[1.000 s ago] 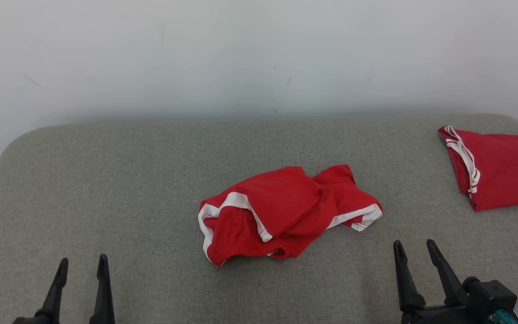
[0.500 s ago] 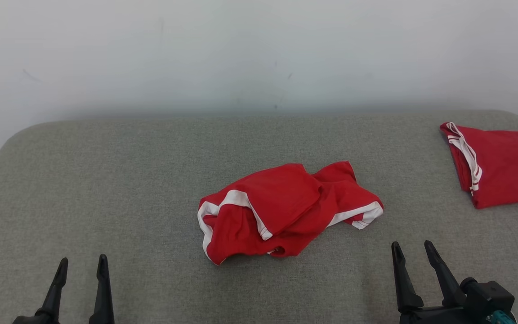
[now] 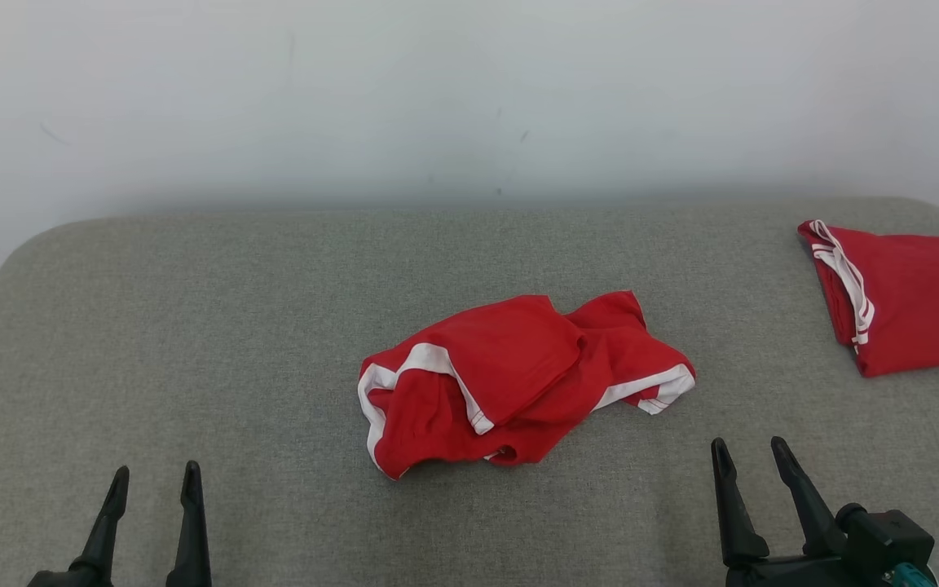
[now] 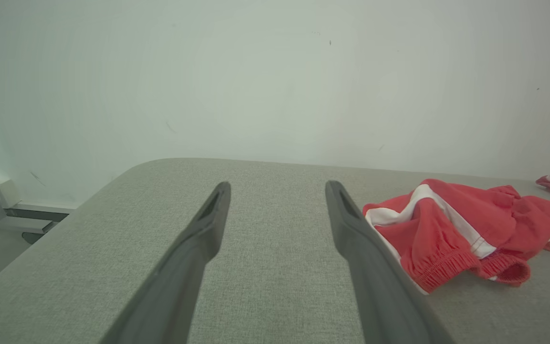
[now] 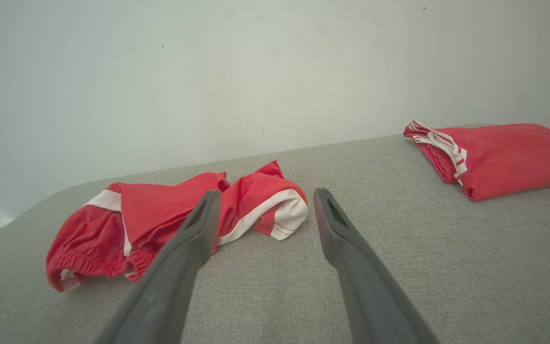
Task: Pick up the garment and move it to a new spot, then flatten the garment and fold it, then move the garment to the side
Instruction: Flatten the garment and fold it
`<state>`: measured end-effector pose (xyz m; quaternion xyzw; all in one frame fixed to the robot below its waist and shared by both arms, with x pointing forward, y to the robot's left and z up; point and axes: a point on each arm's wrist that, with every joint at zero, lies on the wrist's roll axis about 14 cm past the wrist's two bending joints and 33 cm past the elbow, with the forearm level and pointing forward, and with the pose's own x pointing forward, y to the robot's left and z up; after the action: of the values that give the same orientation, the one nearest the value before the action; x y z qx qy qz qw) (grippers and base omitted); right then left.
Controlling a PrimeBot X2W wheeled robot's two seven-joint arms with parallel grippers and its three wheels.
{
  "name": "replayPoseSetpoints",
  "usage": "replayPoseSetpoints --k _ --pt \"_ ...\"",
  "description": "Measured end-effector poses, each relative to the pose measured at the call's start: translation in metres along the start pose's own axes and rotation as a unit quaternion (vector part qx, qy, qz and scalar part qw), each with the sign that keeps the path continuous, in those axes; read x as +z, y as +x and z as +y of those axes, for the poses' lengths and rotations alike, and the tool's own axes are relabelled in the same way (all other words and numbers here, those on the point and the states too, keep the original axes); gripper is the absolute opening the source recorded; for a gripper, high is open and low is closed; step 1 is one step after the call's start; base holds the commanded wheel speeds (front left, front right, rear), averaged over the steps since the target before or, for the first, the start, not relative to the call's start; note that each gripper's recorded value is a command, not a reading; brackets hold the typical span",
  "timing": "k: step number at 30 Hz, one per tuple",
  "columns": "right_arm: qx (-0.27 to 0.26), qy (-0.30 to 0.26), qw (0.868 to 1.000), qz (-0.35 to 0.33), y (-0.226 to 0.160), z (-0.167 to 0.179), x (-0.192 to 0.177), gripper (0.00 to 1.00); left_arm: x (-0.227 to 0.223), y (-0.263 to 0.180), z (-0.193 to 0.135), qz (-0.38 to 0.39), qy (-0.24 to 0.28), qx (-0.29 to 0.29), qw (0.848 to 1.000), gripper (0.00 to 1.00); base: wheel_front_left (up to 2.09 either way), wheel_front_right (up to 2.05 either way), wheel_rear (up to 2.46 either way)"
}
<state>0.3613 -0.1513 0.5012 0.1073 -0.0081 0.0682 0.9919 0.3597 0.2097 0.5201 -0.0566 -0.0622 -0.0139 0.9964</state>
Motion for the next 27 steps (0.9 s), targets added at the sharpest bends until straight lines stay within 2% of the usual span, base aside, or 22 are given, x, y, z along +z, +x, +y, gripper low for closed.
replayPoseSetpoints --k 18,23,27 --pt "-0.002 0.001 1.0 0.005 0.001 -0.001 -0.003 1.0 -0.003 0.003 -0.002 0.005 0.0 -0.004 1.0 1.0 0.0 0.0 0.0" --pt "-0.006 0.001 1.0 0.006 0.002 -0.004 -0.004 1.0 -0.011 0.008 -0.021 0.016 -0.006 -0.032 0.999 1.0 0.0 0.0 0.0" --pt "-0.009 0.001 1.0 0.006 0.003 -0.007 -0.004 1.0 -0.021 0.017 -0.054 0.028 -0.016 -0.08 0.996 1.0 0.0 0.0 0.0"
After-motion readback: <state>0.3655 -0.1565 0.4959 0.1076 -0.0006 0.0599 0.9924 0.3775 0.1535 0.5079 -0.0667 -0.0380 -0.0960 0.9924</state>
